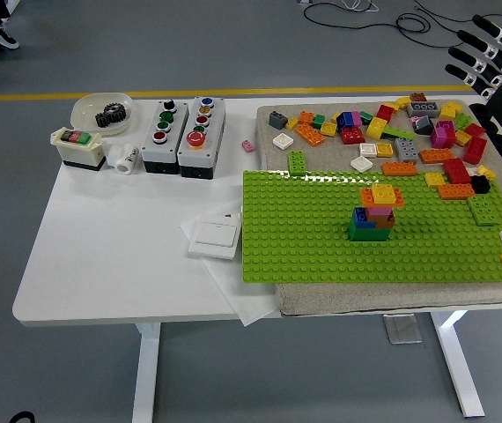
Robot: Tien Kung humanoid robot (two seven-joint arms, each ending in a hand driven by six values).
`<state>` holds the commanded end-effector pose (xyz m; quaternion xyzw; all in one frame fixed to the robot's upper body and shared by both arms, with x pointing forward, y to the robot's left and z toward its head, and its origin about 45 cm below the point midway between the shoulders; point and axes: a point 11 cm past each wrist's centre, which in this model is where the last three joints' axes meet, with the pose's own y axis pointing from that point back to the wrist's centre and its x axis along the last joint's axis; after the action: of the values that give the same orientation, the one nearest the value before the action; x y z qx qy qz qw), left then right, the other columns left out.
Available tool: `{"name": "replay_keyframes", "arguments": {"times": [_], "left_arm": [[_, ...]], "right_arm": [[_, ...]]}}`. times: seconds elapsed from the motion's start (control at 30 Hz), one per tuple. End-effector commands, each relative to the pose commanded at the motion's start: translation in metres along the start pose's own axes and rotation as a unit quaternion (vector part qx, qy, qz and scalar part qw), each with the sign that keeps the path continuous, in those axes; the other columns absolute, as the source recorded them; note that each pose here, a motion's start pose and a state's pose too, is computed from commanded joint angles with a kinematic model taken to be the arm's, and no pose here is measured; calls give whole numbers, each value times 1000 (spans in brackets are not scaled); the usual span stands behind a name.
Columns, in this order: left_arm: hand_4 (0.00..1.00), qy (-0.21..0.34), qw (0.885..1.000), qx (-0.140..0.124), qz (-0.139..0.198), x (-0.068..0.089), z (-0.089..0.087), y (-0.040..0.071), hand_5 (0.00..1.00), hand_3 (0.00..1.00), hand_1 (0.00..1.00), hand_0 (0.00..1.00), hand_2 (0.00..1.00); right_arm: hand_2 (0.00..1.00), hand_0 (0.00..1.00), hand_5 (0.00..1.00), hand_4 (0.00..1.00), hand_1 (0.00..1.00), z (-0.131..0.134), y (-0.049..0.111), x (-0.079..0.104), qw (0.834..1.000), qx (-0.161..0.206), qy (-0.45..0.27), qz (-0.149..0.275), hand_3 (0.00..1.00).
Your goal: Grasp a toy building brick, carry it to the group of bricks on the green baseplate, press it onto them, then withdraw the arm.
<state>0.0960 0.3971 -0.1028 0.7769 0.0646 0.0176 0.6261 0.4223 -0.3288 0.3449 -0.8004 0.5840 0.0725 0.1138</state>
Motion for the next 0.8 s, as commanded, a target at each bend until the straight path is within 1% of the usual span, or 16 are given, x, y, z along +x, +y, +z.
{"name": "replay_keyframes", "arguments": {"times": [0.13, 0.17, 0.33, 0.37, 0.47, 0.67, 0.8], "left_arm": [[695, 8, 1000, -2, 3, 0, 1, 0, 607, 612, 827, 828, 800], [695, 11, 1000, -2, 4, 0, 1, 0, 607, 614, 828, 830, 798], [695, 22, 1000, -6, 3, -2, 1, -1, 607, 614, 828, 830, 798], [695, 23, 1000, -6, 3, -2, 1, -1, 608, 613, 828, 830, 800], [695, 26, 1000, -4, 2, -7, -1, -3, 608, 613, 828, 830, 800], [695, 29, 1000, 0, 0, -13, -3, -5, 608, 613, 830, 832, 803], [695, 26, 1000, 4, -2, -19, -4, -7, 607, 614, 832, 842, 805]], "right_arm": [[878, 935, 960, 998, 856, 4, -1, -1, 1000, -11, 14, -11, 900], [873, 936, 984, 998, 854, 6, -1, 0, 1000, -15, 19, -13, 891], [873, 936, 984, 998, 854, 15, 0, 6, 999, -32, 32, -18, 891], [865, 938, 998, 998, 849, 15, 0, 6, 999, -33, 32, -18, 878], [865, 938, 998, 998, 849, 21, 2, 13, 998, -46, 41, -19, 878], [863, 938, 998, 998, 849, 23, 5, 24, 997, -51, 49, -11, 874], [859, 938, 998, 998, 848, 23, 8, 33, 996, -52, 67, -1, 873]]}}
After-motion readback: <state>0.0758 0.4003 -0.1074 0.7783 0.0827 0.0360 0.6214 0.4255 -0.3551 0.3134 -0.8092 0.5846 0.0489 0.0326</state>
